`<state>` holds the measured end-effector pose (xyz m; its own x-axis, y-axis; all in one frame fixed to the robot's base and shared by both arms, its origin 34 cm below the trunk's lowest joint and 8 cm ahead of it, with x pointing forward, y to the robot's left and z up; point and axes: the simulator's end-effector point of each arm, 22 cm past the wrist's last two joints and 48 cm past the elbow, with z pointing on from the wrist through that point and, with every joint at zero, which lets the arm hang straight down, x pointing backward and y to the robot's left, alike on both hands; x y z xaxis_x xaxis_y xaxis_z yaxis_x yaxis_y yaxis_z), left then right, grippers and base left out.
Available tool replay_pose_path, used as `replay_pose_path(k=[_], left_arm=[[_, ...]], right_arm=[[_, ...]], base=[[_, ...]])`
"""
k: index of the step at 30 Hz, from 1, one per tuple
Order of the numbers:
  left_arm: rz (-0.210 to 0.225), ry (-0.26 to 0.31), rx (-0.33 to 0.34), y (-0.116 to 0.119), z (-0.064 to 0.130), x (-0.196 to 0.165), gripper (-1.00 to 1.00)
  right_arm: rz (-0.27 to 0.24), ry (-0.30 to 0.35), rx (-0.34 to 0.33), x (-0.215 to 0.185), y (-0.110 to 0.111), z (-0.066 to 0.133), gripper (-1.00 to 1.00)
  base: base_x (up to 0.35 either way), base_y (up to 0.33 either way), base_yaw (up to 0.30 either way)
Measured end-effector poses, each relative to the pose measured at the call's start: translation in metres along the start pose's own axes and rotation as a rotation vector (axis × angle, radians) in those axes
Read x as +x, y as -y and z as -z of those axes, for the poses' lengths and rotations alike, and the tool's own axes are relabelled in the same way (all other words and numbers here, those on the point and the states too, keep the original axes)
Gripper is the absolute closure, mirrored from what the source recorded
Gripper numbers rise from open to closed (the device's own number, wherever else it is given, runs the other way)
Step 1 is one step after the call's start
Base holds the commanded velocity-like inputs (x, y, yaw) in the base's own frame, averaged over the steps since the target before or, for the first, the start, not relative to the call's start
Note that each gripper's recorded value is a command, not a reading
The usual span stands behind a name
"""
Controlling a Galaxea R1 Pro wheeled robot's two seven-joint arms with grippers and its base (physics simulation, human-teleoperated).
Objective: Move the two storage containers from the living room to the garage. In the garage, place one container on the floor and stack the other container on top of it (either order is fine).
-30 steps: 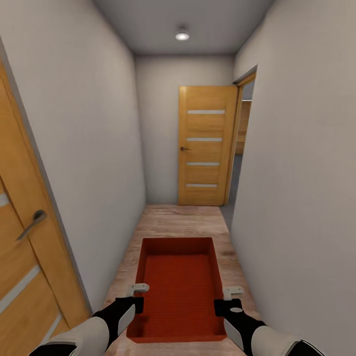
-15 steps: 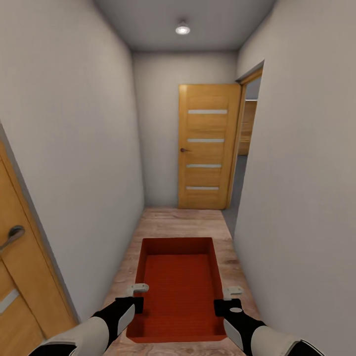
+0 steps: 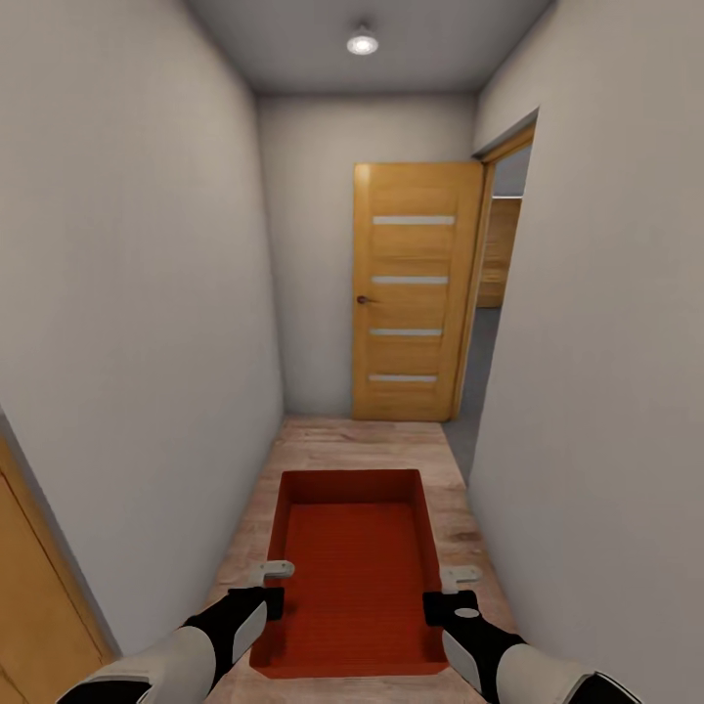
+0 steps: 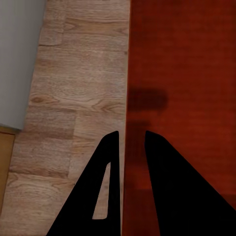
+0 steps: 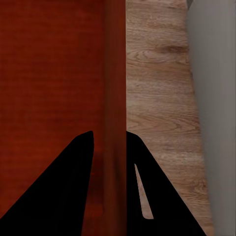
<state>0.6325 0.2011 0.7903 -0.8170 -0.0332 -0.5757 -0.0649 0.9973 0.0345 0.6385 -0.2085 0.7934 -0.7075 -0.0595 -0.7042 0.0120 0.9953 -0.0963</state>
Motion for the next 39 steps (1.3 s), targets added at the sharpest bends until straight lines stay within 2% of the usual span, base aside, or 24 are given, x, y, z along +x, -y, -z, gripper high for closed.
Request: replay_pose_path(k=[39], left_arm=[[0.000,0.000,0.000,0.0002,0.0000,0.0001,1.00]], right_arm=[[-0.001,0.000,0.000,0.0003,0.0001,0.0000,1.00]], base=[[0.324,0.000,0.000]])
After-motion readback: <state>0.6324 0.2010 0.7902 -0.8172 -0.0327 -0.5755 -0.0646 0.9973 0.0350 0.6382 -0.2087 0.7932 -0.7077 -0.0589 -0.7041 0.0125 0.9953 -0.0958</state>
